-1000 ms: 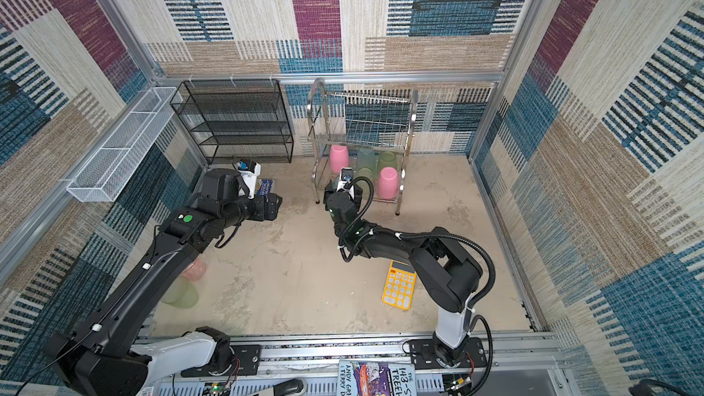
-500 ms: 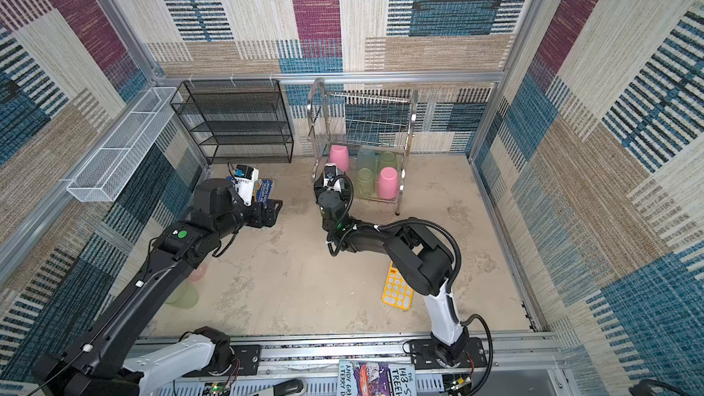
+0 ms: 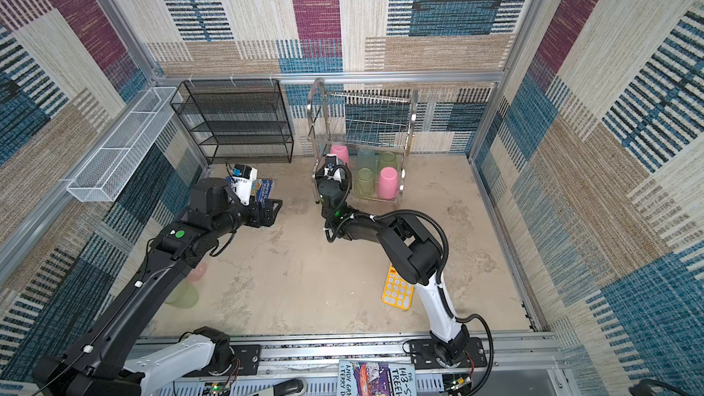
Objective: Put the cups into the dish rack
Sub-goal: 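Carry the teal cup with right gripper into the rack's lower tier, then lower the teal cup upright beside the pink cup with right gripper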
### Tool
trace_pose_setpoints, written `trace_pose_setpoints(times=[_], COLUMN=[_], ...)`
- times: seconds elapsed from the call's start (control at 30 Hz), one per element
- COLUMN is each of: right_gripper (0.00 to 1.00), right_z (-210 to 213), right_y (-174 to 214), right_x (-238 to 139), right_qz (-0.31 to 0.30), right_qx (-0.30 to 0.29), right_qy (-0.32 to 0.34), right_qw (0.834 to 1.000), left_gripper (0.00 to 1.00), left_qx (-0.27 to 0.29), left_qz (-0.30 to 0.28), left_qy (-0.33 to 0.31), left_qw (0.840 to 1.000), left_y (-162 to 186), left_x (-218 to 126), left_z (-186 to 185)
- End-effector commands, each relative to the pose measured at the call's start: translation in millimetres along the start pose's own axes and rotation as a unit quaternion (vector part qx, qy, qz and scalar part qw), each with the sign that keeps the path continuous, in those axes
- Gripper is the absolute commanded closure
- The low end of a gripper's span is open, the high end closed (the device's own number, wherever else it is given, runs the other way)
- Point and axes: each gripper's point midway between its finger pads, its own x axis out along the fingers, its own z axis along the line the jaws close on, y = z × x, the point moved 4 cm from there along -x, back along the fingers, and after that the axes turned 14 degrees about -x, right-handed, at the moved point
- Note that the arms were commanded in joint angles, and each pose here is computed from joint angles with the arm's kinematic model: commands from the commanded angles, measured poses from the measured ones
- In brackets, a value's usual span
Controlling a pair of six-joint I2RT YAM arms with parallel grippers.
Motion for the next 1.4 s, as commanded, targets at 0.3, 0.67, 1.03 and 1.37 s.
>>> trace_pose_setpoints(times=[0.3,0.67,1.03,1.37], right_gripper=[0.35,0.34,0.34,0.32], right_z=[9.7,9.0,17.9,23.9], right_y=[10.6,26.1,30.0,41.1], right_x=[21.9,31.8,41.3,45.4], right_qz=[0.009,0.021,0.036,0.055], right_qx=[-0.012,-0.013,-0.018,-0.031], right_qy=[-0.004,-0.001,-0.01,-0.019], right_qw=[1.0,1.0,0.999,0.998], left_gripper=[0.07,0.07,0.07,0.07], left_qx=[-0.025,-0.036,-0.042,-0.048], left_qz=[-0.012,-0.009,-0.007,-0.005], left_qy=[0.028,0.033,0.038,0.041], left_qw=[0.999,0.999,0.998,0.998], left_y=[-8.0,-8.3,-8.8,-9.0], left_x=[1.9,4.1,4.6,6.4], left_z=[-2.3,-1.2,-0.8,0.3])
